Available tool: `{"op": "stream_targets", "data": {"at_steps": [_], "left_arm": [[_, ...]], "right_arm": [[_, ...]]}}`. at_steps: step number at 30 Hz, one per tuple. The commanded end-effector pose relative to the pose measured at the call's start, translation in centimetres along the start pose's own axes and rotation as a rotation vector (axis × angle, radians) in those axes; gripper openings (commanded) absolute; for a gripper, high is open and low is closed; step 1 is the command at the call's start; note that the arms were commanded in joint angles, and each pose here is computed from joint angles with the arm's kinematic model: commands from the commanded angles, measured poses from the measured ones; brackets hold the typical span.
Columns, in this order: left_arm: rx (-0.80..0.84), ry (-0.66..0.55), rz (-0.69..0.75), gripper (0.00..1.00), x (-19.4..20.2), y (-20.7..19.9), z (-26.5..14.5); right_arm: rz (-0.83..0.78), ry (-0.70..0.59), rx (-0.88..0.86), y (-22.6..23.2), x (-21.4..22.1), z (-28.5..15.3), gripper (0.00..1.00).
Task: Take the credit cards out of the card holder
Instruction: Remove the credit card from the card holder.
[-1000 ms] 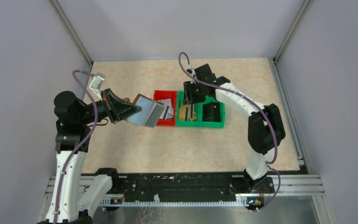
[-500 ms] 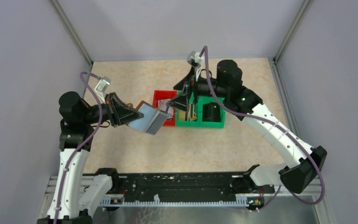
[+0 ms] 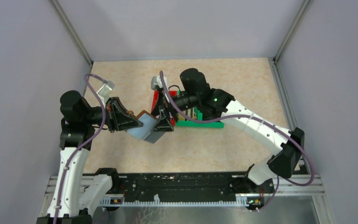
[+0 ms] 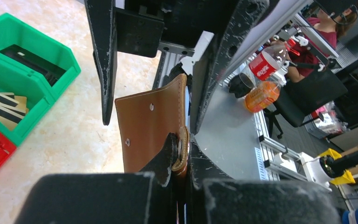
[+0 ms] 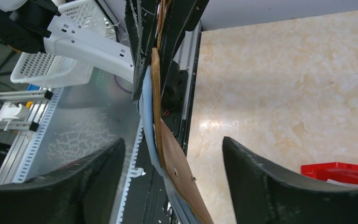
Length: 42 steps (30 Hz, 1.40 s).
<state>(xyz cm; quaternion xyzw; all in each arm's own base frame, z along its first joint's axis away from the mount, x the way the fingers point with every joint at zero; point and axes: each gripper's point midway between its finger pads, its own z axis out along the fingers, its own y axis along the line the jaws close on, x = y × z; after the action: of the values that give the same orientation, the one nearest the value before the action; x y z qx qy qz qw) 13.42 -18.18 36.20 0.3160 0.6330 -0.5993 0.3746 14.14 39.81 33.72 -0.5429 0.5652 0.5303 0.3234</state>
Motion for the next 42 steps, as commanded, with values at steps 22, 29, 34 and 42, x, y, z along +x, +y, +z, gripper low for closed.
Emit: {"op": "stream_targets", "data": {"at_steps": [22, 29, 34, 42], "left_arm": [[-0.092, -0.021, 0.194, 0.90, -1.0, 0.3, -0.3], [-0.074, -0.043, 0.182, 0.86, -0.9, -0.6, -0.3], [-0.055, -0.040, 0.169, 0.81, -0.6, -0.8, -0.3], [-0.029, -0.027, 0.187, 0.55, 0.0, -1.2, -0.3]], "right_arm": [[0.171, -0.355, 0.008, -0.8, -7.6, -4.4, 0.00], [0.216, -0.718, -0.088, 1.4, -10.9, -9.1, 0.00], [0.296, -0.896, -0.169, 2.0, -11.5, -10.7, 0.00], [0.397, -0.971, -0.221, 2.0, -11.5, -9.3, 0.00]]}}
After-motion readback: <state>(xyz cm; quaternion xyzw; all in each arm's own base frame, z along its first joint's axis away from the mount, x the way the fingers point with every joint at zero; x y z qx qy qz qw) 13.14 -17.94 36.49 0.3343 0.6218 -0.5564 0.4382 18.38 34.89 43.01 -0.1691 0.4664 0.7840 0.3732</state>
